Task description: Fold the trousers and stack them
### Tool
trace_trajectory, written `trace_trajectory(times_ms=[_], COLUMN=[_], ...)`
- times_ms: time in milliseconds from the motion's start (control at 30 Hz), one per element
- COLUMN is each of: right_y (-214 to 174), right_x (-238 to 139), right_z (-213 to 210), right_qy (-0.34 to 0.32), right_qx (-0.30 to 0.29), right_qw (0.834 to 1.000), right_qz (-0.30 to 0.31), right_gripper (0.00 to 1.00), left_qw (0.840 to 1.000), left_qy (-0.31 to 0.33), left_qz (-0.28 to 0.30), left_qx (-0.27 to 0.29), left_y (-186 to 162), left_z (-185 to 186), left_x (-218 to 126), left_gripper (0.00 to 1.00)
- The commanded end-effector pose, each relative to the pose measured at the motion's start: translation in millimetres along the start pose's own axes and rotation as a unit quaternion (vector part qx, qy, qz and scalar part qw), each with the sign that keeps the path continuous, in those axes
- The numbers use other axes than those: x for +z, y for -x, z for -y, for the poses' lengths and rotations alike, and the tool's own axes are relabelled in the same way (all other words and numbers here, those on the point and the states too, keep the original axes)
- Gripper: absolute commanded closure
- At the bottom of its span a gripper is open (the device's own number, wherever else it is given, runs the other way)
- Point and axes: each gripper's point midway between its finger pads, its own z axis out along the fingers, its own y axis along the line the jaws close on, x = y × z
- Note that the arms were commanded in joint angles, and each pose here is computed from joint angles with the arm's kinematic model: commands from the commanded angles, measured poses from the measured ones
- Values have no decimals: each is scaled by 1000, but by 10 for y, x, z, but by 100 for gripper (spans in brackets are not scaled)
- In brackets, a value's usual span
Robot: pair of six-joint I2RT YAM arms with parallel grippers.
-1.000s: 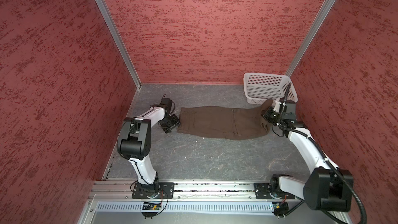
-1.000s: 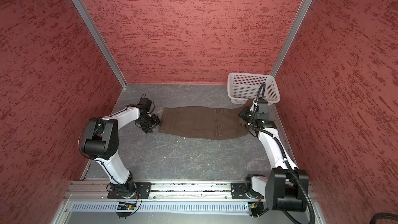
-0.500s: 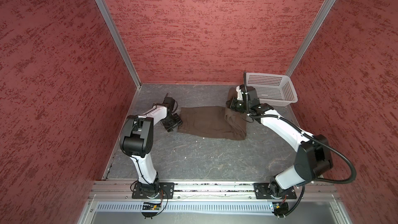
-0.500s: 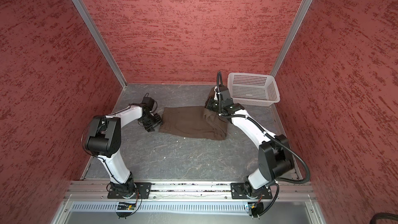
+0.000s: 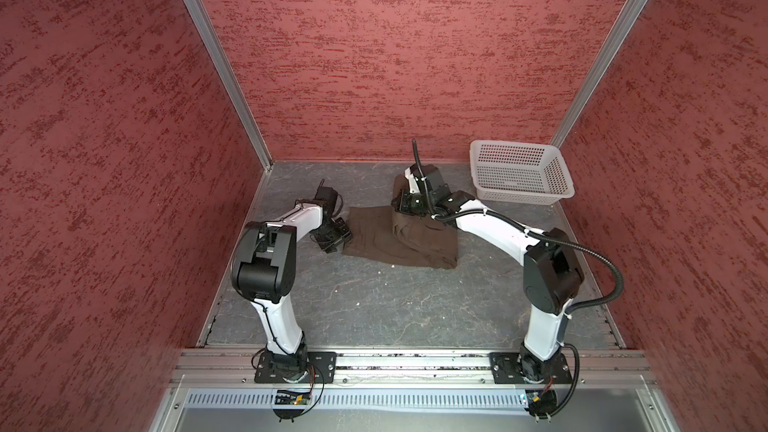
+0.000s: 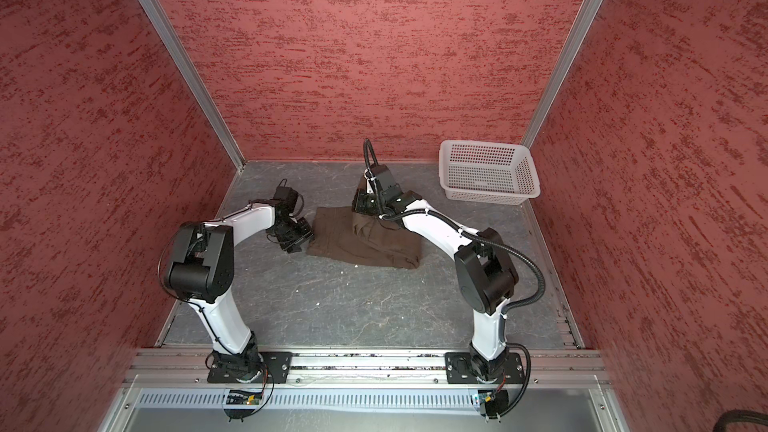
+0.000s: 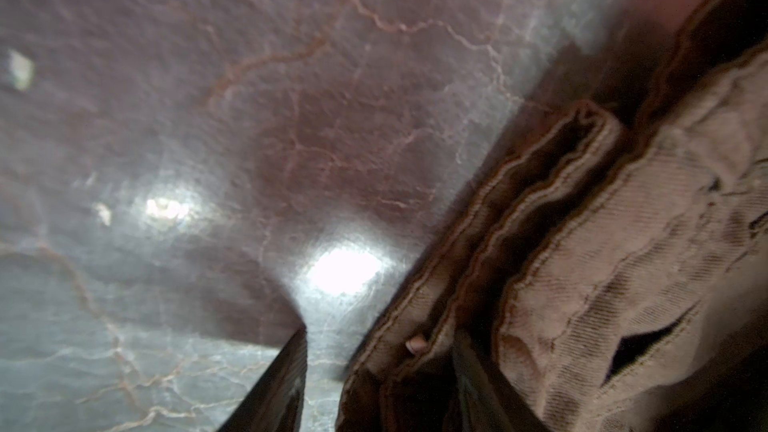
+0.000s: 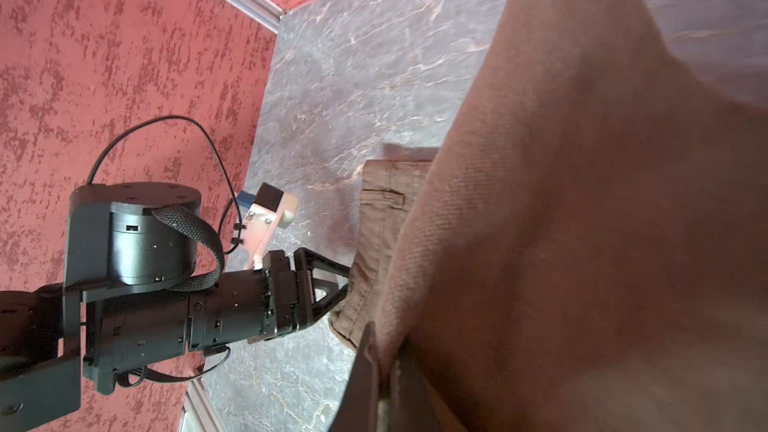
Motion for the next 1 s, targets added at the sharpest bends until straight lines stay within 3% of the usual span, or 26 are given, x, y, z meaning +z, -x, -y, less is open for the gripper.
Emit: trace_trajectory(times_ms=[0,367,867,967], right_y=[54,-390,-720,-776], right_x=[55,532,822,882], right_z=[-255,-498,-700,-726], right_qy=[34,60,78,84], right_qx=[-2,-4,-14,-15], right_qw=[999,996,991,990], right_qz=[4,-59,-104,-113], right_gripper=[100,100,100,90], left_qw=[1000,999,999,999], left_qy=[6,9,14,14], left_qz=[-27,-30,-38,-40], left_qx=[-4,-4,-3,-4], left_y=[-114,-141,-172,-190], left_z=[-74,-105,-141,-146], left_x=[240,270,338,348], left_gripper=[44,45,48,48])
